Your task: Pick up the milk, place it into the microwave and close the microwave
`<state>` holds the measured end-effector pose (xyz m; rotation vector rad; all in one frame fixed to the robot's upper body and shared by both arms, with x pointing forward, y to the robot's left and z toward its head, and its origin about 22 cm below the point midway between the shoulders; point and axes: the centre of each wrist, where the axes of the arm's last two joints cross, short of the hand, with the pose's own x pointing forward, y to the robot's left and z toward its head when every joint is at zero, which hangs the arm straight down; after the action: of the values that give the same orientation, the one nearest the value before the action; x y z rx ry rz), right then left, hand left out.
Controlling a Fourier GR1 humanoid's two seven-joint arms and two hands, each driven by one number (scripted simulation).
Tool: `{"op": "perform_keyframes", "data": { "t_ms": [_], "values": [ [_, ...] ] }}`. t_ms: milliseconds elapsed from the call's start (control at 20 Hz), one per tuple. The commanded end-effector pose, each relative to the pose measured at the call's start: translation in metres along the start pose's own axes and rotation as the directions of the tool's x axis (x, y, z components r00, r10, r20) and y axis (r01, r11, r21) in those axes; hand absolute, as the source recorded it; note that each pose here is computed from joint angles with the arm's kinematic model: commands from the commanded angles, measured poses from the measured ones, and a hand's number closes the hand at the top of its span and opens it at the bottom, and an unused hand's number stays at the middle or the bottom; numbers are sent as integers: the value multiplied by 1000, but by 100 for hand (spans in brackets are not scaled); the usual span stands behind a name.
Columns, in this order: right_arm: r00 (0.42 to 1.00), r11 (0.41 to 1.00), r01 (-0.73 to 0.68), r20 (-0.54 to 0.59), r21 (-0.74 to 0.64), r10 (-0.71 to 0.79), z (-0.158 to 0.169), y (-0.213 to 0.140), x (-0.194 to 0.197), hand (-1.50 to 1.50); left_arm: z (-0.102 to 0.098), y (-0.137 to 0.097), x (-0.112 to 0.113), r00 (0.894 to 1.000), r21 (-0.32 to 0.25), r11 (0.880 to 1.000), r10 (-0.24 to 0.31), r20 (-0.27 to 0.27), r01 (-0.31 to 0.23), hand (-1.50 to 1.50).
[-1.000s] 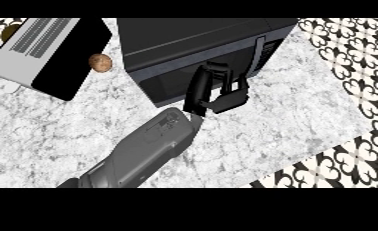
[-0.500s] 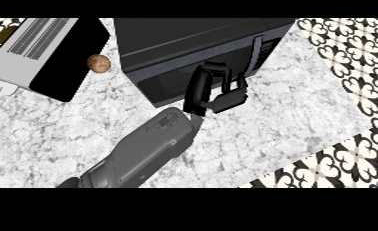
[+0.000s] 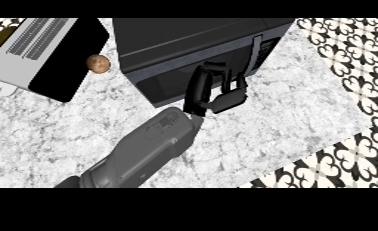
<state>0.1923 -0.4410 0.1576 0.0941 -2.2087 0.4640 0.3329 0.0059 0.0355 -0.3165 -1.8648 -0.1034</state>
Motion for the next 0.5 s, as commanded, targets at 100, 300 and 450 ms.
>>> {"op": "perform_keyframes", "data": {
  "t_ms": [100, 300, 450],
  "values": [
    [1000, 1000, -19, 3, -11, 19, -6, -13, 4, -150, -23, 3, 10, 1000, 16, 1000, -8, 23, 7, 150],
    [996, 996, -84, -5, 20, 84, -13, -23, 13, -150, -21, 2, 8, 999, 15, 1000, 2, 33, -2, 150],
    [994, 994, -111, -7, 13, 111, -15, -32, 18, -150, -20, 4, 5, 1000, 23, 1000, -6, 26, 6, 150]
  ]
}}
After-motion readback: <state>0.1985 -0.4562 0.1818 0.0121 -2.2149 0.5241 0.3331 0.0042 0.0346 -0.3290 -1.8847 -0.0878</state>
